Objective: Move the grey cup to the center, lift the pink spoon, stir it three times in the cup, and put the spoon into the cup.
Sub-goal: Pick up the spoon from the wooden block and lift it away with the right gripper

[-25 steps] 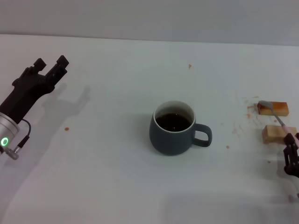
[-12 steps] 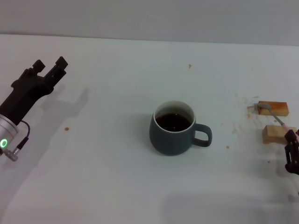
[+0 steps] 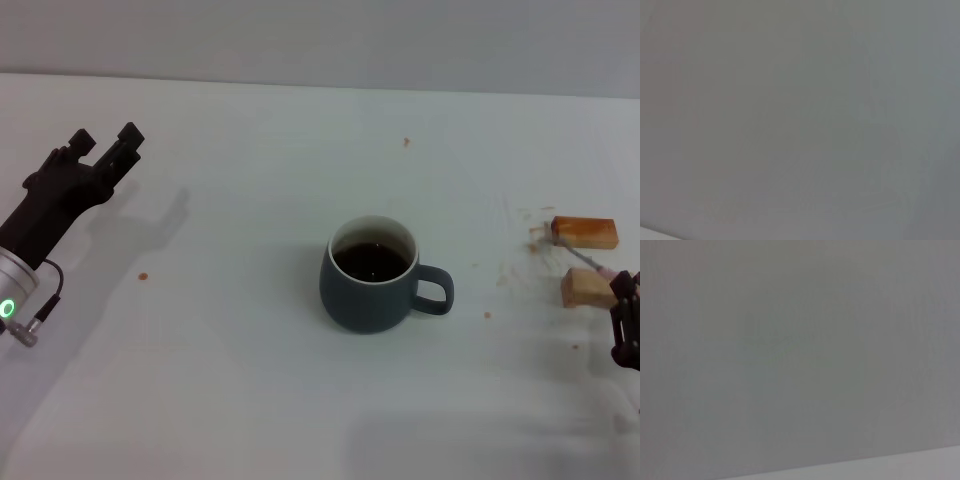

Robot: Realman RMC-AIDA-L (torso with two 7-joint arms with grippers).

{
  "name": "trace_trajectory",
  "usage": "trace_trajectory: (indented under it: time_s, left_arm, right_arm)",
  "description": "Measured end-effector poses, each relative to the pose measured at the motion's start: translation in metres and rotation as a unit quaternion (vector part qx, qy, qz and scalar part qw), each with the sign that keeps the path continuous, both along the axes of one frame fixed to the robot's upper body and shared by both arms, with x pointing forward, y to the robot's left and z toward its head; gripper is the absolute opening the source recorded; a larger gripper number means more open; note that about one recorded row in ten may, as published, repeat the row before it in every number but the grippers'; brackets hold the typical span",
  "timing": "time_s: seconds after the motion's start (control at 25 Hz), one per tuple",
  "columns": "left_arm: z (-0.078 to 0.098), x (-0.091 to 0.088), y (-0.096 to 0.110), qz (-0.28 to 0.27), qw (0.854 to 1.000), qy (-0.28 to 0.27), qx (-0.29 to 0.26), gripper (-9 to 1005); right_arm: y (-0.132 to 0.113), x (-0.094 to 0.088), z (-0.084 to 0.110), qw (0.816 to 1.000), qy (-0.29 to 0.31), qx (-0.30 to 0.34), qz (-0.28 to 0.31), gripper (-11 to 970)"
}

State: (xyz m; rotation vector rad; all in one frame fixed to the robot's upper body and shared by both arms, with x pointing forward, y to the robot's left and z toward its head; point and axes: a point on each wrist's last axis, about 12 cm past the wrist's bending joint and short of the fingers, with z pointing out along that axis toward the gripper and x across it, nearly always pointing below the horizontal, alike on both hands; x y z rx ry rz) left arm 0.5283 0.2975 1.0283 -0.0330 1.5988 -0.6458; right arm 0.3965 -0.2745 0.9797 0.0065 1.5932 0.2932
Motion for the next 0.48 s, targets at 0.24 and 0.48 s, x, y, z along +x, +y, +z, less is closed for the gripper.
trace_trajectory:
  time_s: [0.24, 0.48]
  left_arm:
    - [0.0000, 0.0001, 0.0000, 0.000, 1.000, 0.000, 0.000, 829]
    - [-0.0001, 0.0002, 0.0000, 0.000, 1.000, 0.001, 0.000, 829]
  right_arm:
    - [0.0011, -0.0004, 0.0017, 1.000, -0.007, 0.003, 0.001, 134]
    - [0.0018, -0.0006, 0.0030, 1.000, -0.012, 0.006, 0.001, 134]
